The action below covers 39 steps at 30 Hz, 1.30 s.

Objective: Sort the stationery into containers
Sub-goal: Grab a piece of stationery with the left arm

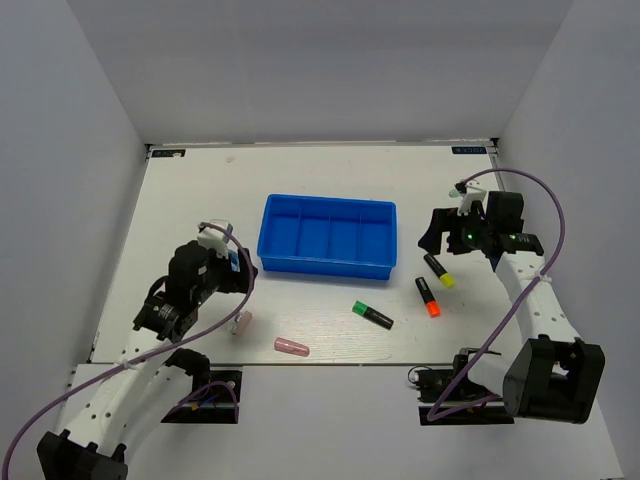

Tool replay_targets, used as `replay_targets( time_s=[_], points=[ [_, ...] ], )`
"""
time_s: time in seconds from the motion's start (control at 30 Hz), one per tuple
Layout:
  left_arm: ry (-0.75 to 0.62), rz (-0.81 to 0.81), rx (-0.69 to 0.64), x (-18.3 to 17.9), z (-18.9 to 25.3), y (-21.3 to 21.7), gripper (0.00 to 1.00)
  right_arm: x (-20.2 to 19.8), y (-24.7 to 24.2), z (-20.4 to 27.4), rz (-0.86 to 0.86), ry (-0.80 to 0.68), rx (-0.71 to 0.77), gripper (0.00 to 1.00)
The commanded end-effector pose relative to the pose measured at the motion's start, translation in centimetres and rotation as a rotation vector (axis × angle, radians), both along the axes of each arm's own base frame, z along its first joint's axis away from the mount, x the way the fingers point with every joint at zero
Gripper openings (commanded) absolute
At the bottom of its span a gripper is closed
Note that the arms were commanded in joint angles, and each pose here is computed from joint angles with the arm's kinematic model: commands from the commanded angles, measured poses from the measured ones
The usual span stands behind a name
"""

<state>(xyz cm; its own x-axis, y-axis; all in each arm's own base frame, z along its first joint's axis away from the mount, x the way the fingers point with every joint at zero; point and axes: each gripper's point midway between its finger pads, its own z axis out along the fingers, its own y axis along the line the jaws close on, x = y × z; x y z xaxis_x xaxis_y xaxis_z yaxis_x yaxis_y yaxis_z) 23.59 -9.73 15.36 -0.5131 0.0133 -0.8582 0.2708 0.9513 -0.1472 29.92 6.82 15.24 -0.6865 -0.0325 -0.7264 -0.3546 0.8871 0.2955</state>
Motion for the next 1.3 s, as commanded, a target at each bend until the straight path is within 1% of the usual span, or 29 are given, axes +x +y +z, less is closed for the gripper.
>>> replay_targets(
  time_s=[0.0,0.13,0.17,0.2,0.23,0.3,0.33,0.37,0.4,0.43,0.47,0.5,0.53,0.57,0.6,0.63,0.67,0.7,0.73,0.8,0.83,0.93,0.97,1.1,1.23,1.27],
  points=[
    [0.007,-0.058,-0.002,-0.2,0.6,-0.8,1.0,-0.3,-0.1,-0.2,-0.01,0.007,-0.001,0.9],
    [0.017,-0.045,0.01,0.2,0.6,-0.7,1.0,-0.8,0.3,0.3,0.054,-0.04,-0.006,0.9],
    [0.061,-0.044,0.034,0.2,-0.5,-0.5,1.0,-1.1,0.5,0.3,0.072,-0.048,-0.013,0.9],
    [0.065,-0.031,0.043,0.5,-0.3,-0.3,0.96,-1.4,0.6,0.5,0.108,-0.07,-0.028,0.75],
    [0.094,-0.02,0.055,0.3,-0.4,-0.1,0.91,-1.8,1.2,0.5,0.14,-0.07,-0.001,0.55],
    [0.165,0.052,0.097,1.0,-1.4,0.9,0.42,-2.0,1.2,0.7,0.141,-0.081,-0.008,0.0],
    [0.208,0.113,0.108,1.3,-2.0,1.5,0.15,-2.0,1.2,0.7,0.14,-0.079,-0.005,0.0],
    [0.234,0.177,0.104,1.4,-1.4,2.3,0.0,-1.9,0.9,0.8,0.129,-0.081,-0.011,0.0],
    [0.263,0.203,0.107,1.7,-1.7,2.6,0.0,-2.0,1.1,0.9,0.136,-0.085,-0.012,0.0],
    [0.289,0.225,0.099,1.9,-2.2,2.8,0.0,-2.1,1.0,0.8,0.14,-0.08,-0.015,0.56],
    [0.278,0.242,0.086,2.4,-1.8,2.9,0.01,-2.1,1.0,0.7,0.135,-0.079,-0.019,0.76],
    [0.304,0.253,0.095,2.6,-2.5,3.1,0.41,-2.1,1.0,0.7,0.137,-0.075,-0.019,0.84],
    [0.306,0.267,0.089,3.0,-2.4,3.3,0.66,-2.3,0.9,0.3,0.14,-0.06,-0.02,0.89],
    [0.317,0.256,0.078,3.3,-2.2,3.2,0.76,-2.3,0.9,0.3,0.142,-0.061,-0.023,0.9],
    [0.331,0.244,0.089,3.8,-2.3,3.1,0.81,-2.3,0.9,0.3,0.143,-0.062,-0.024,0.9],
    [0.38,0.236,0.128,3.6,-3.4,3.5,0.85,-2.4,0.9,0.1,0.143,-0.052,-0.022,0.9],
    [0.382,0.235,0.147,4.1,-3.0,3.7,0.89,-2.4,0.9,0.1,0.15,-0.053,-0.024,0.9],
    [0.413,0.233,0.169,4.5,-3.6,3.9,0.93,-2.5,1.0,0.0,0.153,-0.053,-0.021,0.9],
    [0.455,0.265,0.206,4.5,-4.4,5.0,1.0,-2.5,1.1,0.1,0.154,-0.052,-0.018,0.9],
    [0.479,0.261,0.227,4.8,-5.3,5.4,1.0,-2.6,1.2,0.1,0.162,-0.049,-0.012,0.9],
    [0.468,0.261,0.236,5.6,-5.8,5.6,1.0,-2.7,1.3,0.2,0.163,-0.05,-0.008,0.9],
    [0.482,0.273,0.273,5.8,-6.9,6.4,1.0,-2.7,1.3,0.3,0.163,-0.049,-0.002,0.9],
    [0.514,0.277,0.29,6.0,-8.1,6.7,0.99,-2.8,1.3,0.3,0.163,-0.047,-0.004,0.9],
    [0.563,0.273,0.319,6.0,-10.1,7.4,0.98,-3.1,1.3,0.2,0.169,-0.041,-0.004,0.9],
    [0.564,0.261,0.339,6.4,-11.7,7.5,0.95,-3.1,1.4,0.5,0.176,-0.052,0.004,0.9],
    [0.563,0.265,0.342,6.5,-12.0,7.6,0.92,-3.1,1.4,0.5,0.175,-0.05,0.005,0.9]
  ],
)
